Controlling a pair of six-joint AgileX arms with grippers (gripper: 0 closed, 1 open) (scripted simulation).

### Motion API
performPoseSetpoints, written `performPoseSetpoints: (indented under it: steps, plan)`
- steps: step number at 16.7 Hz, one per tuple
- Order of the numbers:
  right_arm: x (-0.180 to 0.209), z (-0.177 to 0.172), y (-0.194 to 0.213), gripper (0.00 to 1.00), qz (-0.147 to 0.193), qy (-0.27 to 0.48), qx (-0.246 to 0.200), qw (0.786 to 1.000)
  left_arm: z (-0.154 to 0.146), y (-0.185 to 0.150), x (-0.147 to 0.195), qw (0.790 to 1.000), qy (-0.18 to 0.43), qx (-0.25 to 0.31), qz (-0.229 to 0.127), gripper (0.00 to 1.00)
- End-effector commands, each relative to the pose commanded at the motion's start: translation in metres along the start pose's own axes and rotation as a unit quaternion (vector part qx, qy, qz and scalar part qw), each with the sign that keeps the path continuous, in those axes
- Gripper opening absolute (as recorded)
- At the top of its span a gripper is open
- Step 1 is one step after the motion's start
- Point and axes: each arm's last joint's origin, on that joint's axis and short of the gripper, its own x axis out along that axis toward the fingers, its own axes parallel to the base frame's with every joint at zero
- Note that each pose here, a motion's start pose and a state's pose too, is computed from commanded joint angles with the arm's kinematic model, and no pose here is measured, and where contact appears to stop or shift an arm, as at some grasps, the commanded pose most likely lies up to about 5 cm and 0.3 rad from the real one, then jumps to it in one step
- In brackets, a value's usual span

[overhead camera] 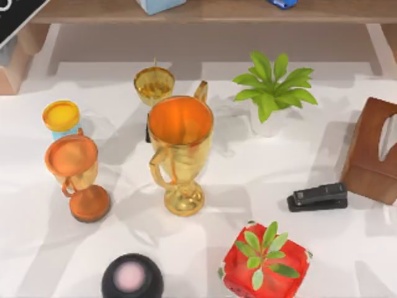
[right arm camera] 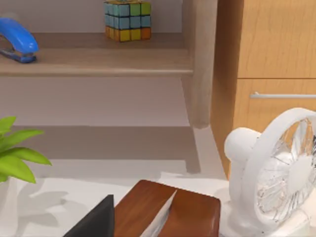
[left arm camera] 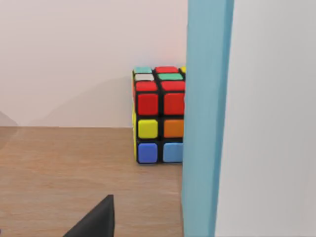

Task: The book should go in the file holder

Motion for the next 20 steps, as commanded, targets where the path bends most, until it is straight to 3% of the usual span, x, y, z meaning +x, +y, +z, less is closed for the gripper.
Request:
performPoseSetpoints:
  steps: [13,20]
  plan:
    - [0.0,0.0,0.0,1.0,0.0,0.0,0.0,1.0,0.0,0.0,0.02,1.0,0.0,0.0,0.0,1.0]
    - [0.0,0.0,0.0,1.0,0.0,0.0,0.0,1.0,0.0,0.0,0.02,1.0,0.0,0.0,0.0,0.47]
